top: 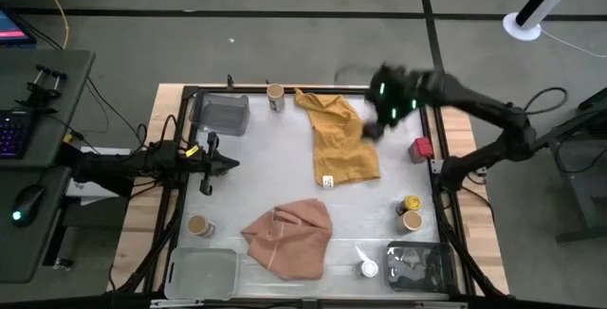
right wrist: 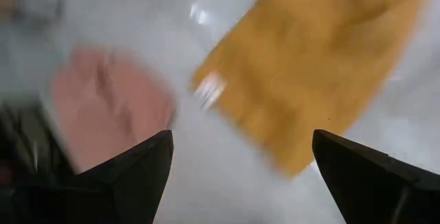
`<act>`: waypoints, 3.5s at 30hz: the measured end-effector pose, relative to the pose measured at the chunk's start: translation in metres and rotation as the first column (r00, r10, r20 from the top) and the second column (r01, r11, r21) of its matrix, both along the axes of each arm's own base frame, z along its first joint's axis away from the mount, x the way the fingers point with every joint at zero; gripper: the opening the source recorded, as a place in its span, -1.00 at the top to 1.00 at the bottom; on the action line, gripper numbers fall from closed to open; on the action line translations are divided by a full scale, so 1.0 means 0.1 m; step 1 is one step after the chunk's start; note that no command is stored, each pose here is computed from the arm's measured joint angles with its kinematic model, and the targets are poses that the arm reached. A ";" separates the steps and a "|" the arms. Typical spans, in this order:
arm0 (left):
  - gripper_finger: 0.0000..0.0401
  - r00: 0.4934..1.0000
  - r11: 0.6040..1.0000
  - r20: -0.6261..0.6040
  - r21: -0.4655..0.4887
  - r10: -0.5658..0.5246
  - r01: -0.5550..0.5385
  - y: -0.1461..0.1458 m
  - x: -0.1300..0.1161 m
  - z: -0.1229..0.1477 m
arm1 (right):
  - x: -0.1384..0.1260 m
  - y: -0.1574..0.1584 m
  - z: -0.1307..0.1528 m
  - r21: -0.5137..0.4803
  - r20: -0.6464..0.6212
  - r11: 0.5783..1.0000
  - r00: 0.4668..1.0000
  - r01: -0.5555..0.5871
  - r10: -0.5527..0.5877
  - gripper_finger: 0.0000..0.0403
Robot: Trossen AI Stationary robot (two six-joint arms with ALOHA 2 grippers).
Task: Sort spices by type
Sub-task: Put the right yellow seasoning bottle into the bottom right black bin
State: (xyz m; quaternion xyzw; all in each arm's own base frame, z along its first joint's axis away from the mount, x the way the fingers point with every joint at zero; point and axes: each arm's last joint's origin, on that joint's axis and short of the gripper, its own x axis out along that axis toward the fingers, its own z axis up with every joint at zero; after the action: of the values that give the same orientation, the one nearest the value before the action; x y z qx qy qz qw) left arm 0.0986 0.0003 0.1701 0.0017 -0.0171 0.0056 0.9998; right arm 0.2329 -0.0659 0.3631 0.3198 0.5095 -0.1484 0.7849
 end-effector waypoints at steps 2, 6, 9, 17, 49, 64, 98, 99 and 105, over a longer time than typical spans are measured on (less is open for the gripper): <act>1.00 1.000 1.000 0.001 0.000 0.000 0.000 0.00 0.00 0.00 | 0.00 0.34 -0.03 0.010 -0.091 0.997 0.993 -0.078 0.079 -0.71; 1.00 1.000 1.000 0.001 0.000 0.000 0.000 0.00 0.00 0.00 | -0.10 0.87 -0.12 0.035 -0.330 0.999 0.944 -0.006 0.018 -0.72; 1.00 1.000 1.000 0.001 0.000 0.000 0.000 0.00 0.00 0.00 | -0.16 1.14 -0.22 0.070 -0.427 0.985 0.897 0.156 -0.112 -0.72; 1.00 1.000 1.000 -0.006 0.000 0.000 0.000 0.00 0.00 -0.01 | -0.61 1.35 -0.74 -0.037 -0.618 0.861 0.666 0.507 -0.418 -0.68; 1.00 1.000 1.000 -0.006 0.000 0.000 0.000 0.00 0.00 -0.01 | -0.88 1.24 -1.66 0.028 -0.589 0.643 0.532 0.765 -0.608 -0.57; 1.00 1.000 1.000 -0.006 0.000 0.000 0.000 0.00 0.00 -0.01 | -0.66 1.06 -0.73 0.067 -0.298 0.669 0.655 0.740 -0.694 -0.09; 1.00 1.000 1.000 -0.006 0.000 0.000 0.000 0.00 0.00 -0.01 | -0.16 0.82 -0.12 0.333 -0.326 0.936 0.946 0.112 0.002 -0.09; 1.00 1.000 1.000 -0.006 0.000 -0.001 0.001 0.00 0.00 -0.01 | -0.17 0.97 -0.12 0.354 -0.358 0.925 0.934 0.139 -0.003 -0.09; 1.00 1.000 1.000 -0.006 0.000 0.000 0.000 0.00 0.00 -0.01 | -0.36 1.77 -0.12 0.361 -0.560 0.851 0.818 0.382 -0.130 -0.09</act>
State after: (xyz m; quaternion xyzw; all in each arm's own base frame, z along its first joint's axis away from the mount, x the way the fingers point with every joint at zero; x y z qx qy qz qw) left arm 0.0986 0.0003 0.1695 0.0017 -0.0138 0.0056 0.9999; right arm 0.1964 0.1113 0.3516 0.5110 0.6717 -0.2114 0.4930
